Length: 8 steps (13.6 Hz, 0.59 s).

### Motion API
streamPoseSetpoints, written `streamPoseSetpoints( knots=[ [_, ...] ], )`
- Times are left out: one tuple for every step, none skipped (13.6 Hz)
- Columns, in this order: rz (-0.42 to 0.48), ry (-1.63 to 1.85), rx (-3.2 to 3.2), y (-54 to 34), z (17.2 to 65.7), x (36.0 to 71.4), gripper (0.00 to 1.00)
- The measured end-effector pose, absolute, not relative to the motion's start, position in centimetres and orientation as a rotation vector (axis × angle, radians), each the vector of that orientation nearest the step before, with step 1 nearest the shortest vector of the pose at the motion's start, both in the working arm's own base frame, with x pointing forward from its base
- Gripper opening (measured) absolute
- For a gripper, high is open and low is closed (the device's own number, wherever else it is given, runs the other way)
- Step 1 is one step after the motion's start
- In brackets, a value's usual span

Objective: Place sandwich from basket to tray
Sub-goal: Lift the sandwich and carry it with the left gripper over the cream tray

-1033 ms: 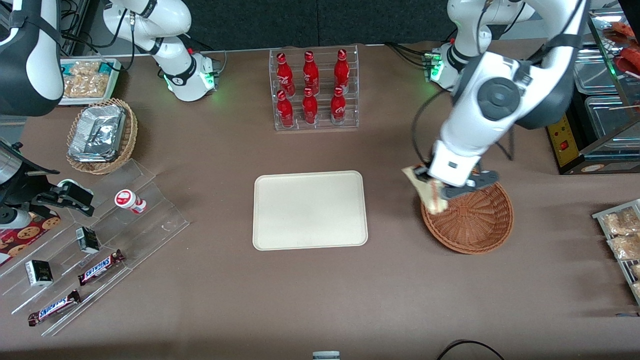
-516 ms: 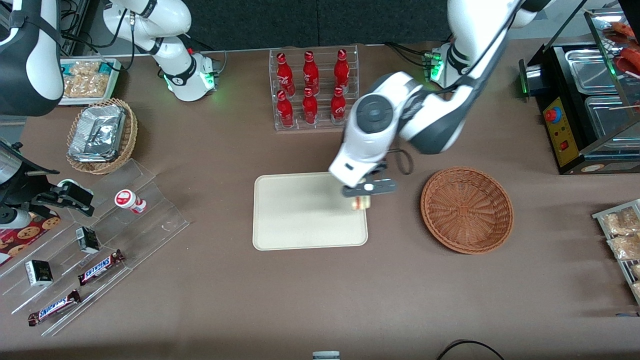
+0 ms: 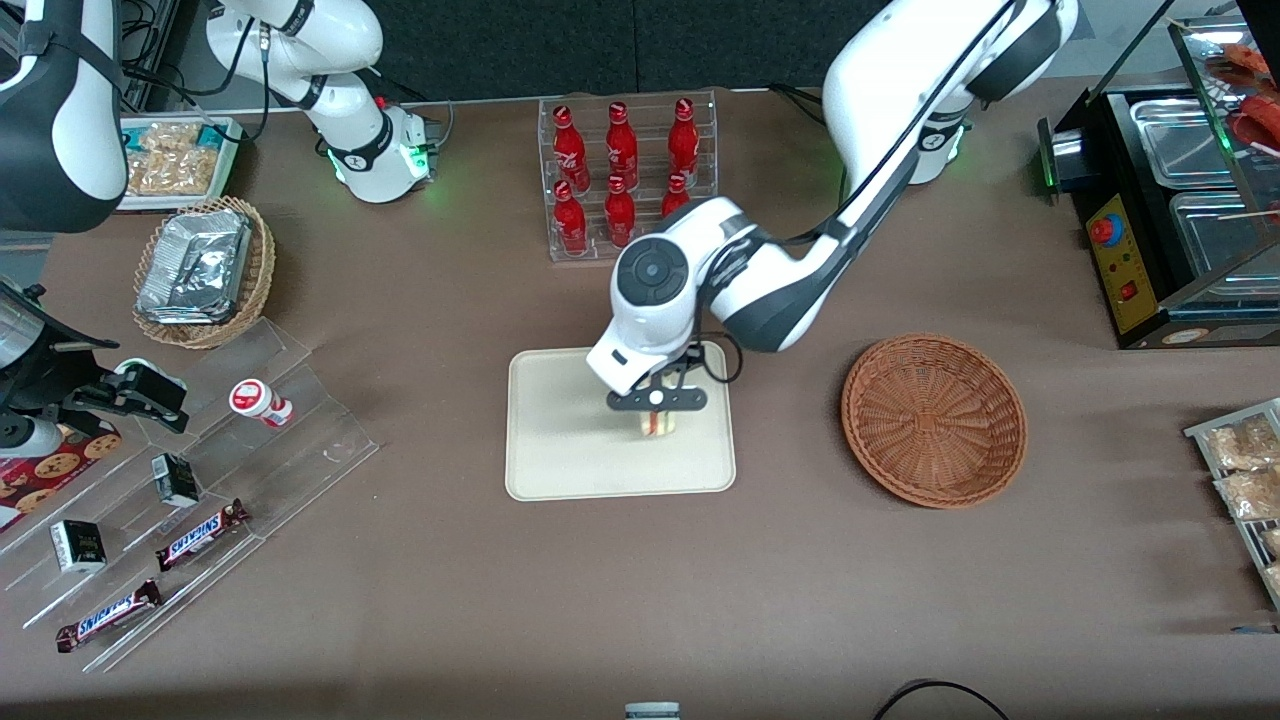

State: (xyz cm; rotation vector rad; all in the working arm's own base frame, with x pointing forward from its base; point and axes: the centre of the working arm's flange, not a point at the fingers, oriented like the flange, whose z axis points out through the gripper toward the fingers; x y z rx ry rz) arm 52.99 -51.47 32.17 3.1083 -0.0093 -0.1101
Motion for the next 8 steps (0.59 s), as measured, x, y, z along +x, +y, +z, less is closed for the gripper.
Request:
streamPoseSetpoints(
  knots=[
    [-0.092,-0.021,3.094,-52.1,30.7,53.1,0.18],
    [-0.070,-0.032,3.084,-52.5,29.2,53.3,0.18],
    [-0.050,-0.040,3.072,-52.9,27.8,53.4,0.18],
    [-0.042,-0.044,3.060,-53.3,26.5,53.6,0.18],
    [-0.045,-0.048,3.056,-53.7,25.5,53.6,0.18],
    [-0.050,-0.053,3.061,-54.1,24.5,53.5,0.17],
    [-0.045,-0.056,3.074,-54.3,23.5,53.4,0.15],
    [-0.036,-0.062,3.088,-54.6,22.5,53.3,0.15]
  ],
)
